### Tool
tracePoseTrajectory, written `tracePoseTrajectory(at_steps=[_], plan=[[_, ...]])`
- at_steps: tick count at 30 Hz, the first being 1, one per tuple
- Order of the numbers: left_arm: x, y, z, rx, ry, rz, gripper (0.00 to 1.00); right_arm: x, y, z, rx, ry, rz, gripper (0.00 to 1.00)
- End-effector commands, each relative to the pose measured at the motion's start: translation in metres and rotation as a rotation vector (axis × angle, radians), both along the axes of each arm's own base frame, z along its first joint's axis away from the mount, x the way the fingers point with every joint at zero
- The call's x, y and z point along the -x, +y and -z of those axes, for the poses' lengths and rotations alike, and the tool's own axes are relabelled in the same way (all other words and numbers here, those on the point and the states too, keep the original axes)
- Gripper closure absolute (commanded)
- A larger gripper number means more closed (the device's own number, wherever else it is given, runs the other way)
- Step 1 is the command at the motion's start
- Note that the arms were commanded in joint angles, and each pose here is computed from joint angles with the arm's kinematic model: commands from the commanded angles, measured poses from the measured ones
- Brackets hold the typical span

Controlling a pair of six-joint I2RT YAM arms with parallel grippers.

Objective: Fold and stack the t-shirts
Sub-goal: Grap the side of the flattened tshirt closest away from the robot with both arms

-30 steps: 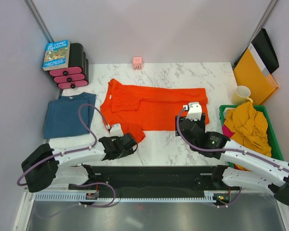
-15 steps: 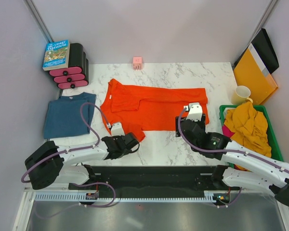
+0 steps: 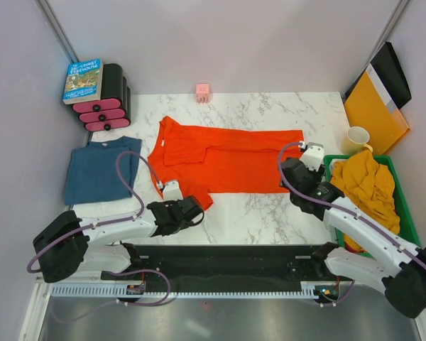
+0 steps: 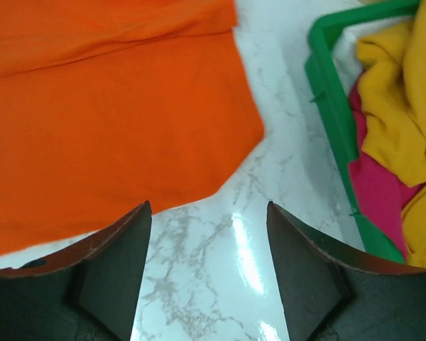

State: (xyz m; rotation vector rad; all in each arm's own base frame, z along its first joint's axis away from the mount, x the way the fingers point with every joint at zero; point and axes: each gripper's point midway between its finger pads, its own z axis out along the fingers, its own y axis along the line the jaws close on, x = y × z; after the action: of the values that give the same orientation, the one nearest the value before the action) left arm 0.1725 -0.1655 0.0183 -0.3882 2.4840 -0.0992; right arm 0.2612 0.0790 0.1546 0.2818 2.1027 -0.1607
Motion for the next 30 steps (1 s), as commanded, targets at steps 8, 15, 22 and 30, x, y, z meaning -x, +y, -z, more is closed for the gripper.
tracePoseTrajectory(at_steps=[8, 15, 22, 30], plan=[[-0.029, -0.019, -0.08, 0.028, -0.17, 0.126, 0.98, -0.026, -0.002, 0.079, -0.141, 0.244, 0.087, 0.49], [-0.024, -0.011, -0.084, 0.026, -0.184, 0.147, 0.98, -0.034, -0.012, 0.105, -0.196, 0.292, 0.152, 0.52], [-0.015, -0.004, -0.074, 0.032, -0.157, 0.147, 0.98, -0.035, -0.02, 0.127, -0.219, 0.347, 0.187, 0.5], [-0.013, 0.0, -0.07, 0.023, -0.148, 0.142, 0.98, -0.037, -0.018, 0.14, -0.204, 0.379, 0.183, 0.8]])
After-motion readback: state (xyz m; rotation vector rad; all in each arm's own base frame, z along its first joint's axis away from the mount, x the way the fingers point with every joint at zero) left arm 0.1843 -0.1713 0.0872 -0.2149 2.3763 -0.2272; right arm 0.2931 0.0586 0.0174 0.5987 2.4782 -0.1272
